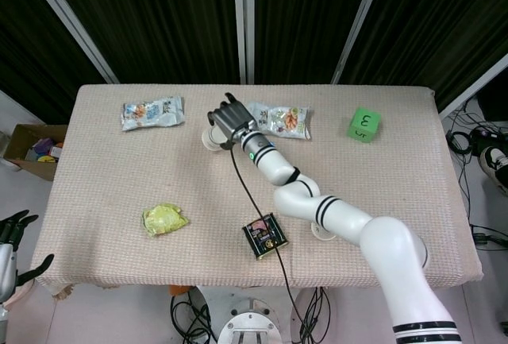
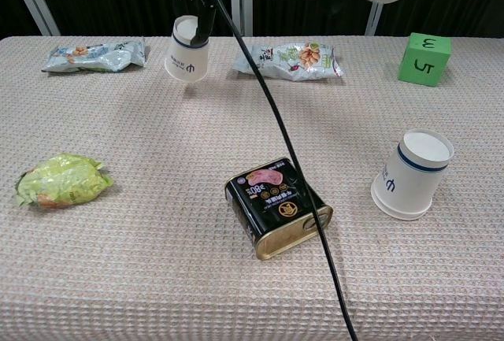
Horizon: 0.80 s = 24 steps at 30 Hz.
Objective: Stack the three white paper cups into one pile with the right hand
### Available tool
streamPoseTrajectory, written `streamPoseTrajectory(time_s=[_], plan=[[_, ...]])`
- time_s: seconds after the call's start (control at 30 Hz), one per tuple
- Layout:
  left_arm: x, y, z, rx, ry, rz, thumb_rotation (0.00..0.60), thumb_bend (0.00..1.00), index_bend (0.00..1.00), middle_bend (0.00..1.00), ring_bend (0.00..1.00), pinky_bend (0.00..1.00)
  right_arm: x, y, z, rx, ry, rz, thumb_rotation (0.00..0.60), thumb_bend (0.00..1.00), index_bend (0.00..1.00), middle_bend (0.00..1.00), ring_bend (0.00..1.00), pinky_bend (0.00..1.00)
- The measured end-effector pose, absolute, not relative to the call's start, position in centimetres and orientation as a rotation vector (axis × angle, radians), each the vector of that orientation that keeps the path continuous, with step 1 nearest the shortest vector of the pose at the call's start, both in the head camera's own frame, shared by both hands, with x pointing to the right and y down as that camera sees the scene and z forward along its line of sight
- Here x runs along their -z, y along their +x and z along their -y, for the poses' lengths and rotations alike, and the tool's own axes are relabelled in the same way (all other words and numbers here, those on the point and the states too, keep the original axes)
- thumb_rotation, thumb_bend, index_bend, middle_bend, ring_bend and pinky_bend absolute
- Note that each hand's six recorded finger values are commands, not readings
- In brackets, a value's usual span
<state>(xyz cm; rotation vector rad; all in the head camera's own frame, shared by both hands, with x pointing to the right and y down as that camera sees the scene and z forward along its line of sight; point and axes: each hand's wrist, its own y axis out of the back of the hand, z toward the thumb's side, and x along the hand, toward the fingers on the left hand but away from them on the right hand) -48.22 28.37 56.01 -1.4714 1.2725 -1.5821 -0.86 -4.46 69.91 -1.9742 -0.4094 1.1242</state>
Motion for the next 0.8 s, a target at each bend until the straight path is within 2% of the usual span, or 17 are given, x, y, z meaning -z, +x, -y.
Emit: streamPoseTrajectory(time_s=[0.17,0.4,0.5,0.8], plan=[[-56.0,-47.4,-27.9,1.55,-1.488,-1.257,0.6,0.19,0.22,0.15,0.13,0.15,-66.1,2.8,2.4,-1.073,-2.052,0.37,0.6,0.23,0.56,0.46,0.2,0.09],[-56.1,-45.9,-27.1,1.499,-1.52,-1.233,0.6,0.19,0.22,0.15,0.13,0.15,-59.8,14.3,-0.5,-1.142,-2.053,0.405,0.6,0.23,0.56,0.48,0.21,0.09],[-56.2,-45.3,-26.9,1.49,-1.533,-1.225,0.6,0.19,0.22,0.15,0.13,0.15,-58.1,18.9,-2.0,-1.183,-2.028,0.434,0.6,0.23,0.56,0.48,0.21,0.09],[-56.2,-44.3,-26.2,1.468,-1.548,-1.207,0.6,0.19,0.22,0.15,0.13,0.15,-56.1,26.8,-8.2,-1.236,-2.095,0.463,0.6,0.23,0.55,0.48,0.21,0.09]])
